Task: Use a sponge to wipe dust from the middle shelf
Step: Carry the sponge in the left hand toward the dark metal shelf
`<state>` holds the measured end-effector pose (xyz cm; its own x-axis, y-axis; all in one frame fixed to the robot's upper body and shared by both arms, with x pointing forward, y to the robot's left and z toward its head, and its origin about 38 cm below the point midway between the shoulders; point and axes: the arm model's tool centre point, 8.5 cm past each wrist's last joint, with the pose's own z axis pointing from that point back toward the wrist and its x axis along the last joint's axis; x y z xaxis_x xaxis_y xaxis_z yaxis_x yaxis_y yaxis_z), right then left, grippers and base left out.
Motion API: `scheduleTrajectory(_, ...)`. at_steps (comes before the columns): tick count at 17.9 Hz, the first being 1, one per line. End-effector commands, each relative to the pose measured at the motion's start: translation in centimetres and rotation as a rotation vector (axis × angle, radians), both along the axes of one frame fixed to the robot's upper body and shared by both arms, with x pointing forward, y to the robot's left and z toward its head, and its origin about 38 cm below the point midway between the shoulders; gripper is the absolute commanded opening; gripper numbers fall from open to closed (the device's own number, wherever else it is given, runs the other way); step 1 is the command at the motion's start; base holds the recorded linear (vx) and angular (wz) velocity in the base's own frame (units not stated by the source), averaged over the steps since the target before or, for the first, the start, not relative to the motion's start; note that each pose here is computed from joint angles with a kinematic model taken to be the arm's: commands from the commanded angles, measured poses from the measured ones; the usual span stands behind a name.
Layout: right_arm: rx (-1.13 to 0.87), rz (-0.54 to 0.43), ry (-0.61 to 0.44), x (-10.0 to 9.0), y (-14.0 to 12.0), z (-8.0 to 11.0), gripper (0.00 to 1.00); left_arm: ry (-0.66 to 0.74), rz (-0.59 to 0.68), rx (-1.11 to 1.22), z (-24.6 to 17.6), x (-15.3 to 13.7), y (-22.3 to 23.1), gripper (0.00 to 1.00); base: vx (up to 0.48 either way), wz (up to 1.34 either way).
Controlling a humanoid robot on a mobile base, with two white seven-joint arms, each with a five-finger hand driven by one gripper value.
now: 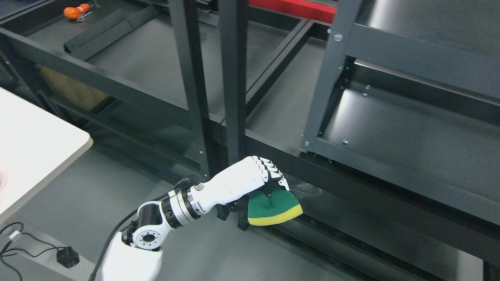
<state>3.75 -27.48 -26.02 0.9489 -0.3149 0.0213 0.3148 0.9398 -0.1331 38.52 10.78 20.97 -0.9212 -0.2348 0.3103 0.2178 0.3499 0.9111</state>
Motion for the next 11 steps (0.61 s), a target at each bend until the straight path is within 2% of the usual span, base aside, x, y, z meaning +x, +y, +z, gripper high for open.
scheduleTrajectory(1, -0.020, 0.000, -0.017, 0.6, -1.2, 0.1, 1.00, -0.077, -0.084, 0.050, 2.4, 0.3, -2.4, 0.00, -0.109, -0.58)
scheduleTrajectory(6, -0.020, 0.000, -0.017, 0.6, -1.2, 0.1, 1.00, -0.224, -0.180, 0.117, 7.6, 1.1, -5.9, 0.00, -0.056, -0.61)
scheduleTrajectory(8, -0.020, 0.000, -0.017, 0.6, -1.2, 0.1, 1.00, -0.316, -0.221, 0.156, 11.0, 1.4, -7.4, 0.01, -0.012, -0.55)
scheduleTrajectory(11, -0.021, 0.001, -0.016, 0.6, -1.2, 0.1, 1.00, -0.378, -0.240, 0.210, 14.8, 3.0, -8.5, 0.02, 0.014, -0.52)
